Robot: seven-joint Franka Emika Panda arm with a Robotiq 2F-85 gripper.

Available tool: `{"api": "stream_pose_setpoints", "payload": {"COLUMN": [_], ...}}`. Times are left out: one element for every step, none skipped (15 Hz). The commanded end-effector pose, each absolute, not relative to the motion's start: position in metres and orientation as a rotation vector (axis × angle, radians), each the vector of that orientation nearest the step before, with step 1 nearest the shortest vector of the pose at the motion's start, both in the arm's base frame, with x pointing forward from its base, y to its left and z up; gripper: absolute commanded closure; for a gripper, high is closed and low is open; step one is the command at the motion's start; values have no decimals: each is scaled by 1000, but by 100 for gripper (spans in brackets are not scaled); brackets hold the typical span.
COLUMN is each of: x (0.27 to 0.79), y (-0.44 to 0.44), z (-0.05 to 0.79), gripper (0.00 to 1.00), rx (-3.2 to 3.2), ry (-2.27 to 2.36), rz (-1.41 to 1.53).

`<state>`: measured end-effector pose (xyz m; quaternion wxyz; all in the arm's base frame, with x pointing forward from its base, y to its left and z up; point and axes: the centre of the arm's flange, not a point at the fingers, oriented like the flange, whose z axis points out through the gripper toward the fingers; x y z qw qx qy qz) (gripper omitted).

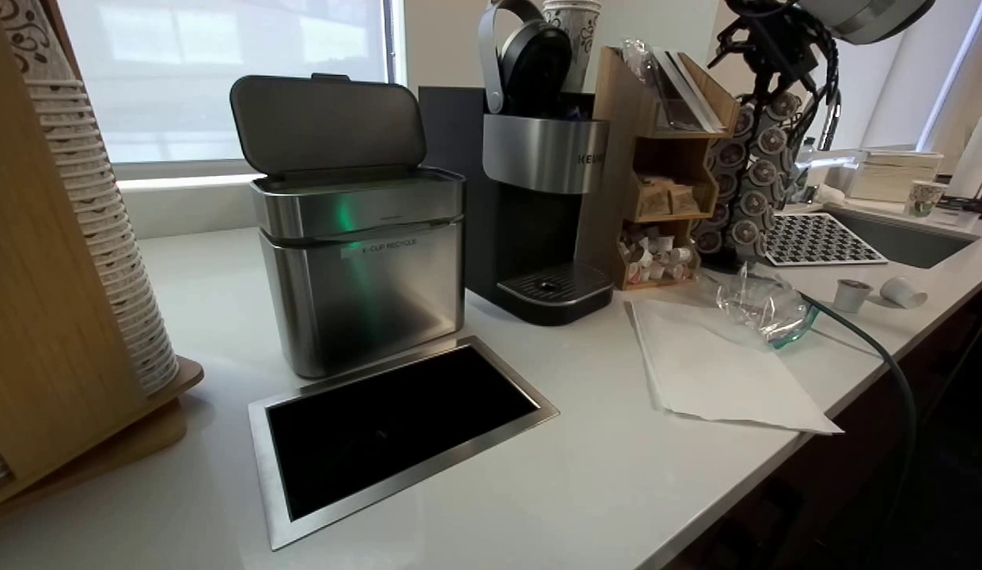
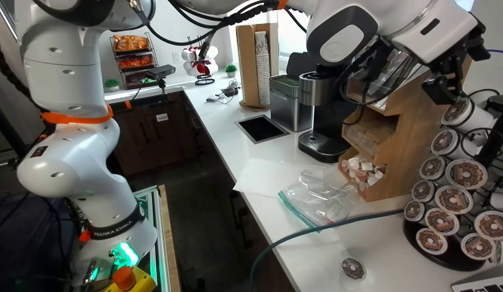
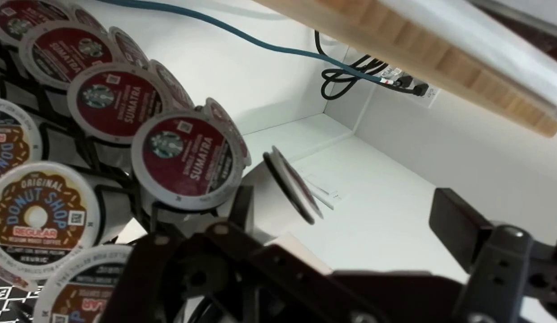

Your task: Turn the rotating rack to the right, then put the coffee pod on the rack

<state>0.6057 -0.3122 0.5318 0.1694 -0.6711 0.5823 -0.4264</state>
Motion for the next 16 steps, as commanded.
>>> {"api": "stream_pose_setpoints", "payload": {"x": [611,611,610,610,609,608,607,607,606,606,603,598,593,589,584,579], "y": [-311,-310,-309,-309,-308,-308,-307,-308,-308,-309,-309,-309,-309,-310,-310,-310], "z": [529,530,532,534,537,540,544,548,551,555,561,568,575,581,588,595], "gripper": [0,0,0,0,0,0,0,0,0,0,0,0,0,0,0,0], "rx": [-1828,-1809,-1785,-1763,-1739,-1718,-1702,-1684,-1673,-1661,-1651,-1653,-1662,-1672,-1682,-1703], "ry": [1719,1727,1726,1726,1724,1722,1725,1729,1733,1740,1740,1737,1731,1723,1720,1705], "rz": [-1239,-1236,-1236,-1238,-1235,-1235,-1240,-1242,-1243,-1247,-1244,-1245,-1249,-1249,-1242,-1238]}}
